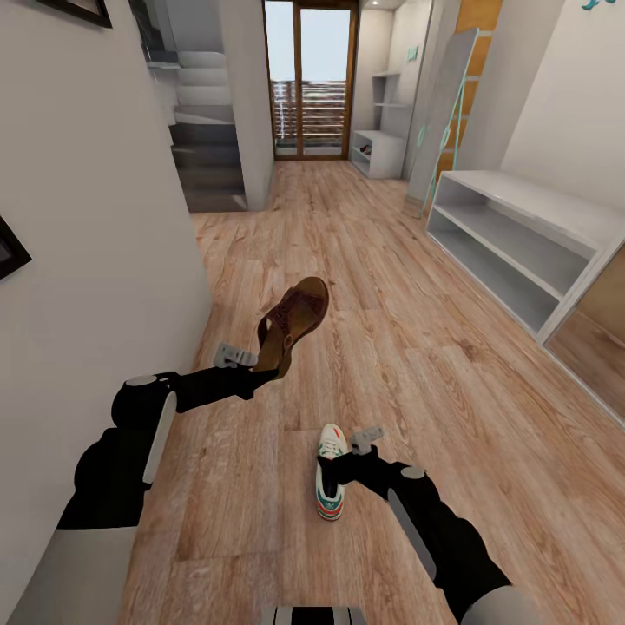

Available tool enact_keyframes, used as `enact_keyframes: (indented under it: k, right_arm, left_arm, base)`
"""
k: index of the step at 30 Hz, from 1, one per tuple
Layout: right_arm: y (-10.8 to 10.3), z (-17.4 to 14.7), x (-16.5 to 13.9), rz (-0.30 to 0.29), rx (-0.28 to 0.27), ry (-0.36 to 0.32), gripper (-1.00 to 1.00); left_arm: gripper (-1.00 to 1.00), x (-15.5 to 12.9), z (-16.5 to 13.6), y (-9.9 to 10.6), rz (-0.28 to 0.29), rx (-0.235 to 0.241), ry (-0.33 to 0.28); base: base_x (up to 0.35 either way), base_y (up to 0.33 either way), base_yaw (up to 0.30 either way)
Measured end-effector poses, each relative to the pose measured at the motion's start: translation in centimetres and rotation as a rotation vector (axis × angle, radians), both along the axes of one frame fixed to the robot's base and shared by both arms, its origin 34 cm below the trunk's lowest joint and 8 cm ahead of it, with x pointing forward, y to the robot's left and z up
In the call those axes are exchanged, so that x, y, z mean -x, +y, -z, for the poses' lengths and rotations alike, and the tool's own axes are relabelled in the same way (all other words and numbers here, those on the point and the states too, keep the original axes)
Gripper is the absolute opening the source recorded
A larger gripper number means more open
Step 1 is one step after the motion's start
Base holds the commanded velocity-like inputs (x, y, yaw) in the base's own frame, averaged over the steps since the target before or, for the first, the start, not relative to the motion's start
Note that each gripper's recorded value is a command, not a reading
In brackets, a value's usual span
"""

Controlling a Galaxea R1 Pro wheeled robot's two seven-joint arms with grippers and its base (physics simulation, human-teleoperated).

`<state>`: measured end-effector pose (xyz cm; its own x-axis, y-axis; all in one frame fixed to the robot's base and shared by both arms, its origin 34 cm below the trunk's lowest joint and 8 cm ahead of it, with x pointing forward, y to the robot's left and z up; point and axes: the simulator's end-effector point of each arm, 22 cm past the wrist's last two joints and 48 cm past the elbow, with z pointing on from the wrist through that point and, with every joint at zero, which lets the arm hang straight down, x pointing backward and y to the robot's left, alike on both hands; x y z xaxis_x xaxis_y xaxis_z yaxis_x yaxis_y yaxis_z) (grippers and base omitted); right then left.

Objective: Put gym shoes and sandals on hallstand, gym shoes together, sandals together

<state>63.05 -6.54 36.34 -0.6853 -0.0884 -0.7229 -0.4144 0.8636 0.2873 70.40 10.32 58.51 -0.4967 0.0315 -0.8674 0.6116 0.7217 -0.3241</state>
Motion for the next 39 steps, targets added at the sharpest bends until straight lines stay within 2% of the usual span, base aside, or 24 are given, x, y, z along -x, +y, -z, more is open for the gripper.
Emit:
enact_keyframes:
  k: [9, 11, 13, 15, 17, 21, 39]
  right_arm:
    - [-0.3, 1.1, 0.0, 0.015, -0.003, -0.025, 1.0]
    - [-0.7, 0.9, -0.5, 0.035, 0.006, -0.048, 1.0]
    - [-1.6, 0.7, -1.3, 0.077, 0.029, -0.082, 1.0]
    - [-3.3, 0.3, -2.6, 0.152, 0.073, -0.129, 1.0]
    - [-4.5, 0.1, -3.2, 0.202, 0.104, -0.154, 1.0]
    - [-5.6, 0.0, -3.7, 0.25, 0.133, -0.174, 1.0]
    - [-5.7, 1.2, -3.5, 0.263, 0.141, -0.157, 1.0]
  left_arm:
    - [-1.0, 0.0, 0.0, -0.1, 0.001, 0.001, 0.0]
    - [-1.0, 0.0, 0.0, -0.1, 0.001, 0.001, 0.0]
    - [-1.0, 0.0, 0.0, -0.1, 0.001, 0.001, 0.0]
    - [-1.0, 0.0, 0.0, 0.0, 0.001, 0.0, 0.0]
    - [-1.0, 0.0, 0.0, 0.0, 0.001, 0.0, 0.001]
    - [-1.0, 0.0, 0.0, -0.1, 0.002, 0.001, 0.0]
    - [-1.0, -0.1, 1.5, -0.1, 0.001, -0.001, 0.024]
  base:
    - [0.0, 0.0, 0.0]
    - [0.0, 0.0, 0.0]
    - [0.0, 0.0, 0.0]
    - [0.0, 0.0, 0.0]
    - [0.0, 0.0, 0.0]
    - [0.0, 0.0, 0.0]
    - [0.0, 0.0, 0.149]
